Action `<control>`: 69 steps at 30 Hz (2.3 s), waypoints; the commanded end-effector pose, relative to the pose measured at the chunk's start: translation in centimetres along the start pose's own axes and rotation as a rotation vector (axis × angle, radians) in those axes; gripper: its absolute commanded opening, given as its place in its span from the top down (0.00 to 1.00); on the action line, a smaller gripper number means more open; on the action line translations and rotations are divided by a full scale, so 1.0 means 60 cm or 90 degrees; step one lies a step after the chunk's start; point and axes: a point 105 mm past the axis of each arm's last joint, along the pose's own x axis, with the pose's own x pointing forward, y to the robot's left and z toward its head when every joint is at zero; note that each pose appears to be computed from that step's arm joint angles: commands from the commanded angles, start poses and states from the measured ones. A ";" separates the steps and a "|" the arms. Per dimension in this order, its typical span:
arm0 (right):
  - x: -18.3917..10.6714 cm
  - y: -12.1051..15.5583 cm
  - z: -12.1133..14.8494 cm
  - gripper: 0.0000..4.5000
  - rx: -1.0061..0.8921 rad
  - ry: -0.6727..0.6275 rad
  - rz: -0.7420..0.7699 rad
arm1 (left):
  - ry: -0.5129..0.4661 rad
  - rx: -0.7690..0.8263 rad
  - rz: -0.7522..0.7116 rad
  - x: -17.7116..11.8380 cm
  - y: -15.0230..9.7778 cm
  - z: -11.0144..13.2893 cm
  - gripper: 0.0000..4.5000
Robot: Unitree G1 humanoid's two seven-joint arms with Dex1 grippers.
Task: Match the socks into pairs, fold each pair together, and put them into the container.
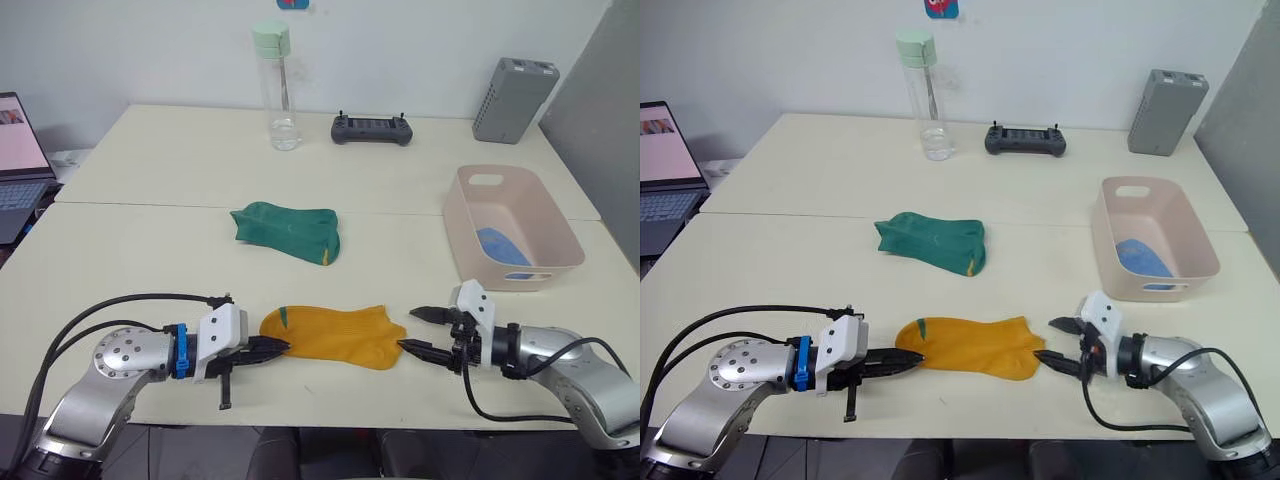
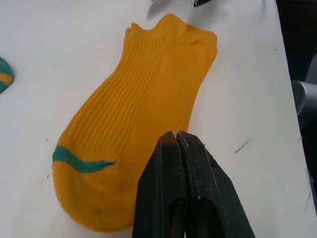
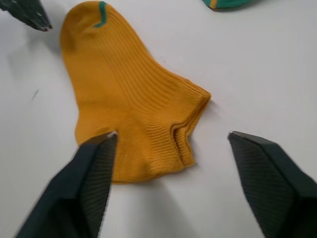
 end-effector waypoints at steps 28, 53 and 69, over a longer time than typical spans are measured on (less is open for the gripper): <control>-0.029 -0.039 0.028 0.99 0.047 0.030 0.099 | -0.055 0.010 -0.012 0.118 0.049 0.050 1.00; 0.085 0.071 0.127 0.99 0.117 -0.063 0.283 | 0.026 -0.062 -0.021 0.114 0.059 0.015 1.00; 0.138 0.092 0.125 0.68 0.068 -0.009 0.336 | 0.040 -0.002 0.048 -0.021 0.107 0.100 1.00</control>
